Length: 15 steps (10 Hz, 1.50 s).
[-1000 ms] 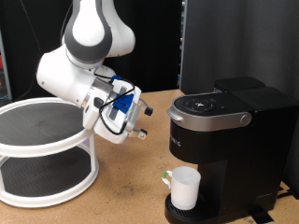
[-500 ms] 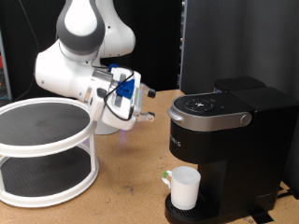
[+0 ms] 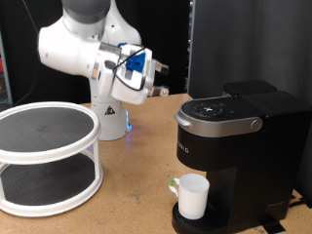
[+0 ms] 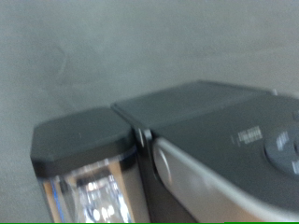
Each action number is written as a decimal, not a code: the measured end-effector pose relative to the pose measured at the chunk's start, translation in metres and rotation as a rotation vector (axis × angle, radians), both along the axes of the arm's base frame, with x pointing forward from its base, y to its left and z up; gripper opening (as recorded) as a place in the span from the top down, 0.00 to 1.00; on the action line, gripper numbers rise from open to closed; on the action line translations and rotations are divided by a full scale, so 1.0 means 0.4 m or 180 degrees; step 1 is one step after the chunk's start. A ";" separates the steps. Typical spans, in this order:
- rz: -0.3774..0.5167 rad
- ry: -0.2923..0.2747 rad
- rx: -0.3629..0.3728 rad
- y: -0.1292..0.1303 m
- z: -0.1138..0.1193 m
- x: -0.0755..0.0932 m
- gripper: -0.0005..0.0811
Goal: Make a cup of coffee with the keurig machine
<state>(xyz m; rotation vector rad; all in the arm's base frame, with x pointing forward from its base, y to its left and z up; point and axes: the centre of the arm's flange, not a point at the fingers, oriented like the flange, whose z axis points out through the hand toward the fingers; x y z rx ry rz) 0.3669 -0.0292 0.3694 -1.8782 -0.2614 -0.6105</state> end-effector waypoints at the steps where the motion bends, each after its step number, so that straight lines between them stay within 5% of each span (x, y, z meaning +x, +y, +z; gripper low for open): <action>1: -0.0012 -0.0031 -0.0025 0.008 0.035 -0.002 0.01; 4: 0.0011 -0.0006 -0.0063 0.016 0.085 -0.018 0.01; 8: 0.0264 -0.0337 -0.0253 0.063 0.141 0.014 0.01; 11: 0.1023 -0.0428 -0.1169 0.134 0.203 0.048 0.01; 12: 0.1132 -0.0440 -0.1273 0.153 0.212 0.062 0.01; 15: 0.1018 -0.0345 -0.1119 0.166 0.217 0.081 0.01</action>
